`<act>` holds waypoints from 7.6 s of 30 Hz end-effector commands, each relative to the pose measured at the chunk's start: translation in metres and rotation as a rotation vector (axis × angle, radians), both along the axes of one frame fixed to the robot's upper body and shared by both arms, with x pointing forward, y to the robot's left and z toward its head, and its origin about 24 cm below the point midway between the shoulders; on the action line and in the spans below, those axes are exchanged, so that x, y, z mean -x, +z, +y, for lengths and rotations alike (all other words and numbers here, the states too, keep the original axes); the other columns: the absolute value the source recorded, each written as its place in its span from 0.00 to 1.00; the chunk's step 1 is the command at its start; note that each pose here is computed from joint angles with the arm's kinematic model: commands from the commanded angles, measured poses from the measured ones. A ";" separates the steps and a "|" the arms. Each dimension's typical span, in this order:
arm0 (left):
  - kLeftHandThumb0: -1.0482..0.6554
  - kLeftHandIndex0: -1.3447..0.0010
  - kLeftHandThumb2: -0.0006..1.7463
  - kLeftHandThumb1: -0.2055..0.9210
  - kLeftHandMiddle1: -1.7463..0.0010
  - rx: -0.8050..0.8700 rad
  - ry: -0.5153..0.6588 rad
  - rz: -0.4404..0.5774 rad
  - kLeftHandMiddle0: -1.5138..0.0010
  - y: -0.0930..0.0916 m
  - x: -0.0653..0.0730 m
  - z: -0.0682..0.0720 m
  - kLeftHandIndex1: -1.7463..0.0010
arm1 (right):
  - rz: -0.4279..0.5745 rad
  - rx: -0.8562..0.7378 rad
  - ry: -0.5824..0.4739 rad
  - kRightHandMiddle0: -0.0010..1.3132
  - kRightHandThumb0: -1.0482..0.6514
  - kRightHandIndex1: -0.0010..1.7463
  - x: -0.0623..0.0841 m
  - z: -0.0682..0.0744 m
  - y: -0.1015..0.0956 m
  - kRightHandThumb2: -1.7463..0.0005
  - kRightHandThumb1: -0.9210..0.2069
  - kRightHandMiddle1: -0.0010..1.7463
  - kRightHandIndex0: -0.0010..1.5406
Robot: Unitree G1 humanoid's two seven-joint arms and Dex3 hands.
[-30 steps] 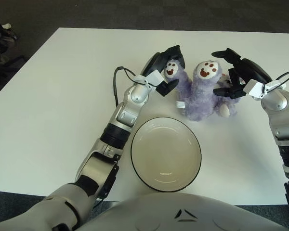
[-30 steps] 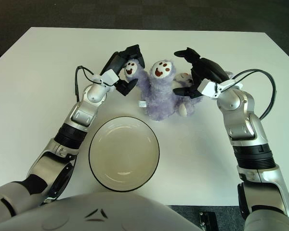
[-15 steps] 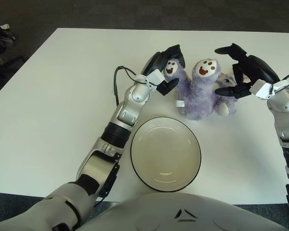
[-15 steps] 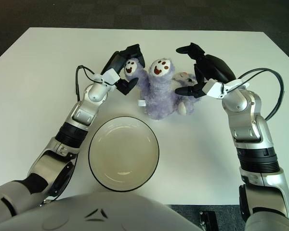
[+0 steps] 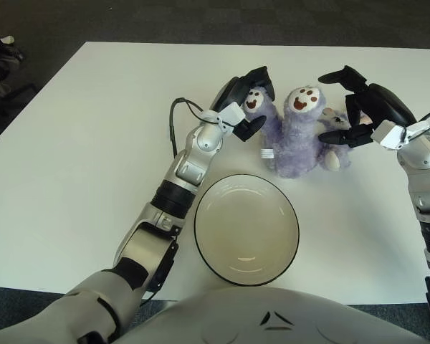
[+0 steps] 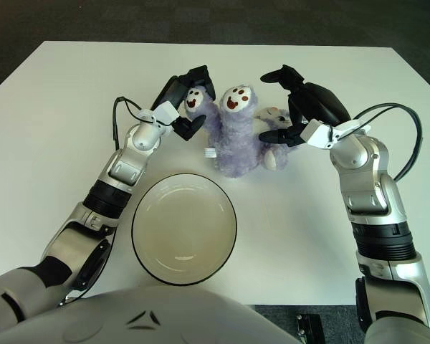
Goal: Put the doll into the plate.
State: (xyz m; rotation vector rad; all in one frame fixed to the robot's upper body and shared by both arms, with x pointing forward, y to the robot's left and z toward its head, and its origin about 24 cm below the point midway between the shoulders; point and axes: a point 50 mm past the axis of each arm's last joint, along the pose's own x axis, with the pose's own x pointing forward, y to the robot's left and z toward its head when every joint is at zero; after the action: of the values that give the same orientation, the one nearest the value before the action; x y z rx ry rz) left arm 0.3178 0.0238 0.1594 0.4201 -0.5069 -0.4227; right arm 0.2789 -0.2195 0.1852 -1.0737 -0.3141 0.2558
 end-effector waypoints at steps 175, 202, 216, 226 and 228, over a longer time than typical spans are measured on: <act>0.61 0.48 1.00 0.11 0.00 0.031 0.000 -0.025 0.40 0.015 -0.003 -0.007 0.02 | 0.339 0.162 0.209 0.00 0.14 0.31 -0.022 0.043 -0.033 0.53 0.53 0.46 0.00; 0.61 0.50 1.00 0.12 0.01 0.041 0.011 -0.047 0.41 0.022 -0.001 -0.008 0.00 | 0.478 0.319 0.327 0.00 0.21 0.04 -0.027 0.040 -0.039 0.49 0.56 0.20 0.00; 0.61 0.49 1.00 0.11 0.03 0.032 0.020 -0.059 0.40 0.023 -0.001 -0.008 0.00 | 0.503 0.214 0.277 0.00 0.61 0.63 -0.027 0.041 -0.042 0.26 0.77 0.63 0.00; 0.61 0.50 1.00 0.12 0.01 0.058 0.004 -0.039 0.41 0.023 -0.001 -0.008 0.00 | 0.472 0.317 0.235 0.08 0.78 0.96 -0.029 0.040 -0.041 0.09 0.77 0.97 0.07; 0.61 0.50 1.00 0.12 0.01 0.056 0.008 -0.049 0.40 0.024 -0.001 -0.008 0.00 | 0.470 0.325 0.235 0.15 0.83 0.98 -0.029 0.040 -0.040 0.18 0.63 0.99 0.21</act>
State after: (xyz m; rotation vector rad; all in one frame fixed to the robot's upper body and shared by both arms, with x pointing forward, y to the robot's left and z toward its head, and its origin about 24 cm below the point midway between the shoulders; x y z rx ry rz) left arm 0.3181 0.0147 0.1756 0.3855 -0.5303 -0.4046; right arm 0.3091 -0.1744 0.1536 -1.2260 -0.0322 0.7637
